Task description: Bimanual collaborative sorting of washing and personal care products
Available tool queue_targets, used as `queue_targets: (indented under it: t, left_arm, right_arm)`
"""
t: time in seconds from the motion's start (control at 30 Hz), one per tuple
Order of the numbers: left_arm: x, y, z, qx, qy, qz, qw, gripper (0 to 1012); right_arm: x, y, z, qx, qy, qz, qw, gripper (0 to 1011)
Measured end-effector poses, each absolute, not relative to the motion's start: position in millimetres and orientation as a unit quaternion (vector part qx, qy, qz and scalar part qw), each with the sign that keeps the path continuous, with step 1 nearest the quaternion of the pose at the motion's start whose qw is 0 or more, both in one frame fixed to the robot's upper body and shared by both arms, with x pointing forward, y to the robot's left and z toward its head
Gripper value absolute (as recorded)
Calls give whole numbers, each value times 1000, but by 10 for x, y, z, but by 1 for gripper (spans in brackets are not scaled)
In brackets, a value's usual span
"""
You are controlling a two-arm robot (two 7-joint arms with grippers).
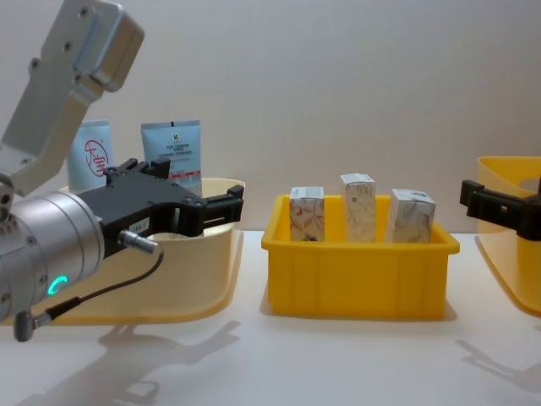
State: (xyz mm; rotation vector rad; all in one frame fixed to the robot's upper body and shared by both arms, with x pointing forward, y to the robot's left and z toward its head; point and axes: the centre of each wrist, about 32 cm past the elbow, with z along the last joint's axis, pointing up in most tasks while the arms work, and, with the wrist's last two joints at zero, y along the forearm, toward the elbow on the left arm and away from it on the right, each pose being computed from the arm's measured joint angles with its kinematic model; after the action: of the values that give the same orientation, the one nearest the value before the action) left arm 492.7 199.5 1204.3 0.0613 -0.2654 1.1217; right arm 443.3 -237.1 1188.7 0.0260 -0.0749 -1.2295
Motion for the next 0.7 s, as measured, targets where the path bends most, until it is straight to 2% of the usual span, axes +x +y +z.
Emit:
queue_targets:
  t: [0.7]
  left_arm:
    - [5090,2285,12037,9,-92,523,848,1000]
  right_arm:
    - [4433,-2371,11887,12,-35,-577,816,1001]
